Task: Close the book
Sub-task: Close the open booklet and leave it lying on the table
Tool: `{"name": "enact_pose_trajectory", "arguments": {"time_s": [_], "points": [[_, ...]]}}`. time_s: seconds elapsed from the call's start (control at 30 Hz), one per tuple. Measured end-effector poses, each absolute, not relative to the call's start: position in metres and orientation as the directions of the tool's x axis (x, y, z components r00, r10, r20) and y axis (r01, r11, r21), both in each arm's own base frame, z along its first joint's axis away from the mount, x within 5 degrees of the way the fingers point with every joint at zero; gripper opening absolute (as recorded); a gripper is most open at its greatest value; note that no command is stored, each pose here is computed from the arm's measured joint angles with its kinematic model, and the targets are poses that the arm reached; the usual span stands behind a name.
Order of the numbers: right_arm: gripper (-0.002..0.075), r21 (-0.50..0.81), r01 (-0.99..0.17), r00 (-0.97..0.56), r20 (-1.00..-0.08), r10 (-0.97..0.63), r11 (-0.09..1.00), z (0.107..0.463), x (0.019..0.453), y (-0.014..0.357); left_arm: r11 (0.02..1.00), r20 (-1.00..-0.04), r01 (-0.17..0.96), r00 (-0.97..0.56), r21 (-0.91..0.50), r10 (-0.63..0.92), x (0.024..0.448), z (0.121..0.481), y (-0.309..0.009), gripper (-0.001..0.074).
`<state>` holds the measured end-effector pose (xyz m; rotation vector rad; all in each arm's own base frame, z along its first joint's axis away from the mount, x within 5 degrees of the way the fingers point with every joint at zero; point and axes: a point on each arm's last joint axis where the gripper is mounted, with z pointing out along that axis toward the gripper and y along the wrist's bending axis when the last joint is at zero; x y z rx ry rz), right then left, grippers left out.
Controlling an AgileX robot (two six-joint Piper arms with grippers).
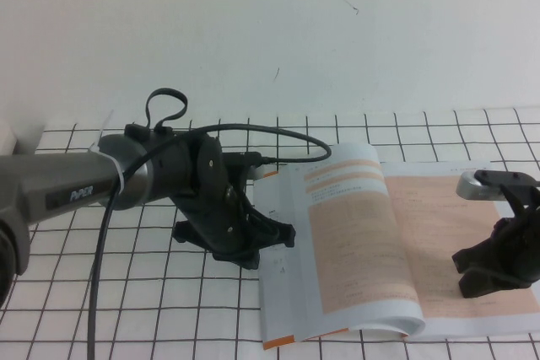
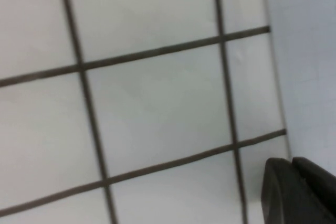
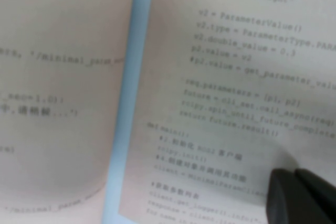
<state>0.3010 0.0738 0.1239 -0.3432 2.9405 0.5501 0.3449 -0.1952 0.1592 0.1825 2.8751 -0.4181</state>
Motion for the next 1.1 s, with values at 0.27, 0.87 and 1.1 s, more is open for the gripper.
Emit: {"name": "enact_pose_trajectory", "arguments": {"time_s": [0.27, 0.87, 1.1], "points": [[-0.0003, 0.342, -0.244, -0.966, -0.169, -0.196, 0.908, 0.124, 0.301, 0.074, 0.951, -0.236, 0.145, -0.968, -0.272, 0.08, 0.344, 0.155, -0.199, -0.0004], [-0.0003, 0.345, -0.239, -0.967, -0.17, -0.189, 0.908, 0.124, 0.301, 0.074, 0.865, -0.306, 0.191, -0.951, -0.463, 0.046, 0.343, 0.159, -0.235, -0.0004], [-0.0003, 0.346, -0.237, -0.967, -0.172, -0.187, 0.908, 0.124, 0.302, 0.074, 0.821, -0.382, 0.284, -0.92, -0.495, 0.087, 0.347, 0.185, -0.263, -0.0004]]}}
